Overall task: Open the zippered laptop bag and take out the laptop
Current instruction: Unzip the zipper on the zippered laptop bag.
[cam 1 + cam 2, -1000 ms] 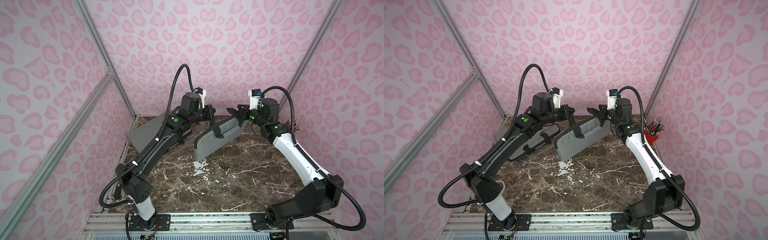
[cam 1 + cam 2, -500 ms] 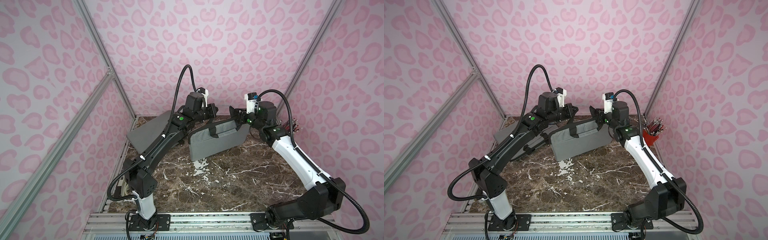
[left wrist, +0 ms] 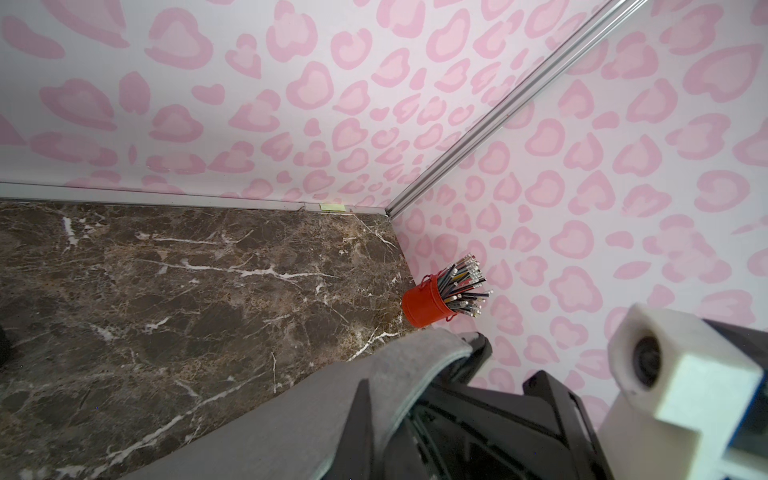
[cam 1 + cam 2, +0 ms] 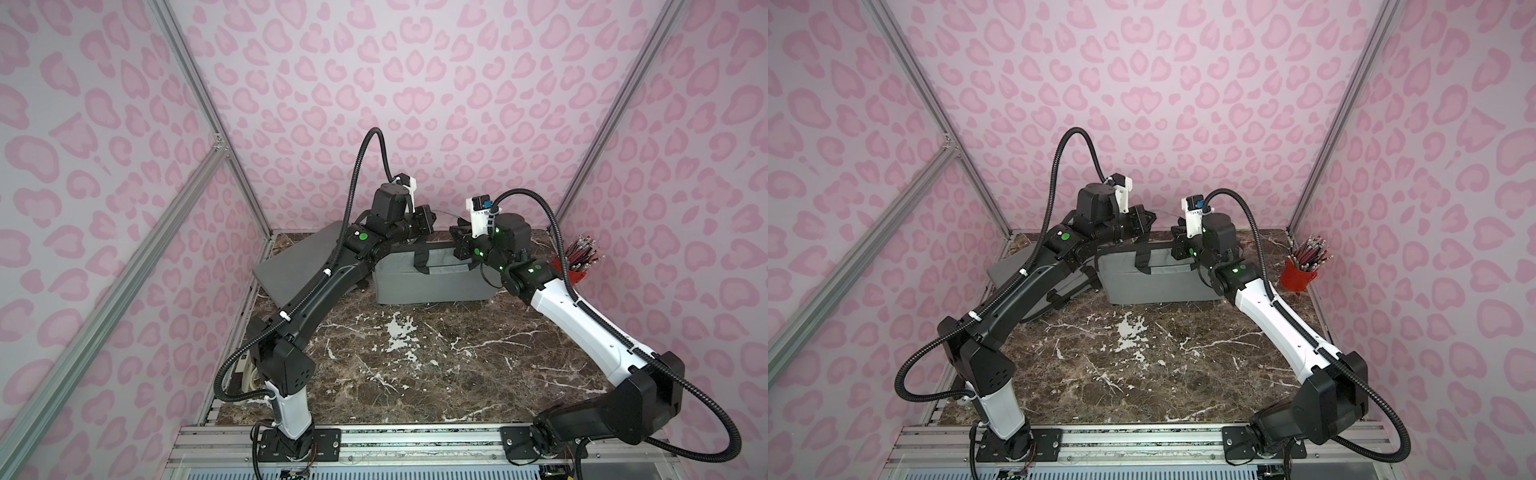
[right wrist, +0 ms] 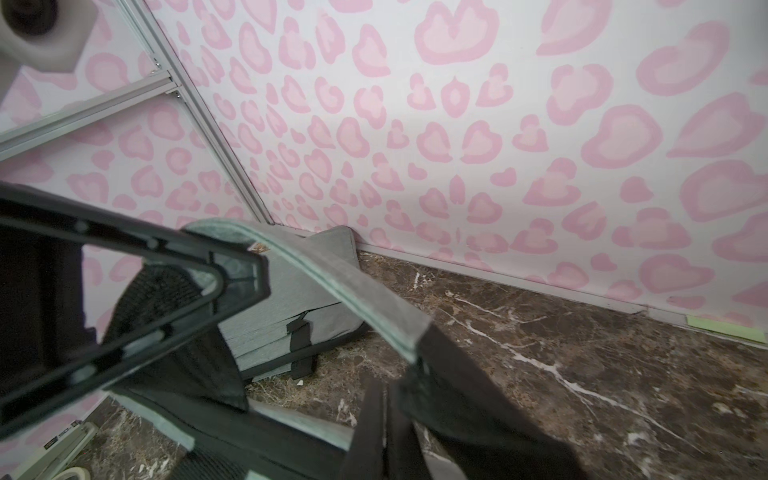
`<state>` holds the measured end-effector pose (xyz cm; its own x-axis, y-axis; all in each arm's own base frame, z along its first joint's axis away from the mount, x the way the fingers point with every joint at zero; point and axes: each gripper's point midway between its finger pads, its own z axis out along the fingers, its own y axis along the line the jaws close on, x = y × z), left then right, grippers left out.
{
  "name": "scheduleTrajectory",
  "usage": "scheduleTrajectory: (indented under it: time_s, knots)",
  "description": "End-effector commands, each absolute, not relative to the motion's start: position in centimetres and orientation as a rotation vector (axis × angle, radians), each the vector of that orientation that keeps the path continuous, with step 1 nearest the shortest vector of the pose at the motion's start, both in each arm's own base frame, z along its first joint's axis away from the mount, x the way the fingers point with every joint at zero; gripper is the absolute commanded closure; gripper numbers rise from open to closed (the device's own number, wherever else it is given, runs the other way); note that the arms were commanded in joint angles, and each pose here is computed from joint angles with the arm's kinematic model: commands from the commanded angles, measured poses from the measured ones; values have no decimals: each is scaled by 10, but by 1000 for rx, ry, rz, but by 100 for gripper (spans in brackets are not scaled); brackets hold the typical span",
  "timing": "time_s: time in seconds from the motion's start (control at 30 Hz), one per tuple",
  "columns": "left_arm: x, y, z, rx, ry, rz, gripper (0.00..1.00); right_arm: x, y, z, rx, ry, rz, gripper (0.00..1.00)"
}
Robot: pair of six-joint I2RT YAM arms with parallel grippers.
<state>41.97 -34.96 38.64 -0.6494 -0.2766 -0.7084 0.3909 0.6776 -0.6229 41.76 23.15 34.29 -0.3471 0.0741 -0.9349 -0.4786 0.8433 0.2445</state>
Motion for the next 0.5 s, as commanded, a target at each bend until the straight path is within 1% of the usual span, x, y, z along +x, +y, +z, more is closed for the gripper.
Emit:
scheduleTrajectory:
  time_s: [0.0,0.3,0.47]
  knots:
    - [418,-356,429,126,1898,-1078,100,416,250,358,-321,1784,647,100]
    - [418,-351,432,118,1893,-1044,100,396,281,359,-367,1777,719,100]
    - [420,-348,436,114,1882,-1021,100,383,284,357,-361,1790,738,100]
